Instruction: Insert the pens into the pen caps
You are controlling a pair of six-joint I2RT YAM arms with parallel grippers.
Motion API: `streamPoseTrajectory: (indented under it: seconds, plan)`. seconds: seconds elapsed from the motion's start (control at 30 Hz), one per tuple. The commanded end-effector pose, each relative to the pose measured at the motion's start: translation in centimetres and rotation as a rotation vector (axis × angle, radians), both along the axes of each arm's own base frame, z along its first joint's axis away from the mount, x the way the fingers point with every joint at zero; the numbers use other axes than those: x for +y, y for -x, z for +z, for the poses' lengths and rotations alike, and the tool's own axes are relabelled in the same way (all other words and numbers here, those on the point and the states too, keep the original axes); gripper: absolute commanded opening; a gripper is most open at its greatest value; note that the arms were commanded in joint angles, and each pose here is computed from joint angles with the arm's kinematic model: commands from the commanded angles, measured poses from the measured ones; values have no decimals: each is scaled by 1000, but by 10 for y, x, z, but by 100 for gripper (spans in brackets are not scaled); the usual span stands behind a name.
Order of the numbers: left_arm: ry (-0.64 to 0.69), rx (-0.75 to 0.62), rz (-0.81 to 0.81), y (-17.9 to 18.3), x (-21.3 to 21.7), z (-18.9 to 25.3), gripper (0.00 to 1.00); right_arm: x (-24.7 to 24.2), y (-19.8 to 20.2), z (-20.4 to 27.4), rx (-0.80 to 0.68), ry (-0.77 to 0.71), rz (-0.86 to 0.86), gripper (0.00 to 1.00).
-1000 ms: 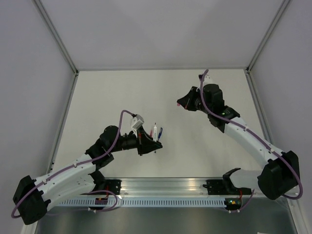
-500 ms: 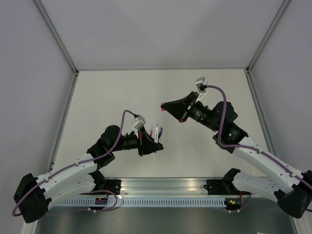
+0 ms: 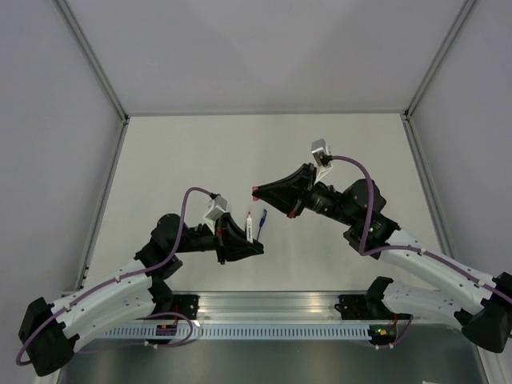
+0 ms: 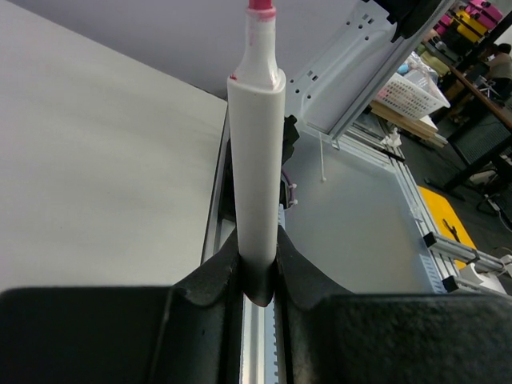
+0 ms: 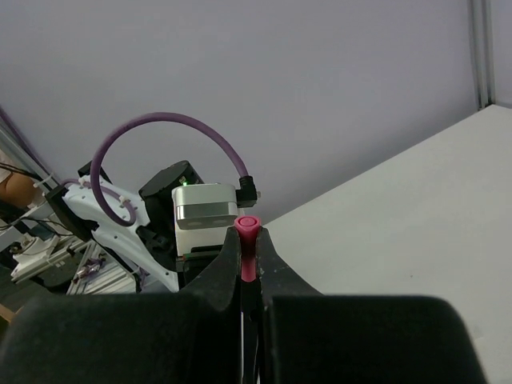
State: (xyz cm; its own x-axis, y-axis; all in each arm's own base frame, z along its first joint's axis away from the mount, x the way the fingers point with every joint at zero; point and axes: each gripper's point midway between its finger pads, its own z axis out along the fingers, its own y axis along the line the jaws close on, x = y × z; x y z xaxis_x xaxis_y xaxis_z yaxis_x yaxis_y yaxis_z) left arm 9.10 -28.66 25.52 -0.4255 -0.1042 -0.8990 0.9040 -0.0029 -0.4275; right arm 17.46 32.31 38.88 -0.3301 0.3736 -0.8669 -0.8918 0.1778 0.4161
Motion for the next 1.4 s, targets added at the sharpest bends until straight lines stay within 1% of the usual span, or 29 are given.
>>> streamPoseTrajectory:
  seconds: [0.0, 0.1, 0.27, 0.43, 0.8, 1.33, 1.37]
  plan:
    - [17, -10, 18, -3, -1, 8, 2, -5, -3, 14, -28, -21, -91, 0]
    - [15, -10, 32, -5, 0, 9, 2, -3, 0, 10, -49, -9, -103, 0]
    - [9, -13, 62, -9, 1, 8, 2, 8, -1, -2, -26, 14, -143, 0]
    - [7, -15, 69, -10, 2, 8, 2, 18, 5, -6, -35, 28, -138, 0]
    - [6, -20, 99, -14, 4, 8, 2, 15, 6, -17, -32, 49, -177, 0]
    - [-5, -13, 120, -18, 4, 6, 2, 15, 13, -20, -30, 50, -171, 0]
    - [-6, -13, 121, -18, 4, 5, 2, 12, 8, -18, -26, 46, -201, 0]
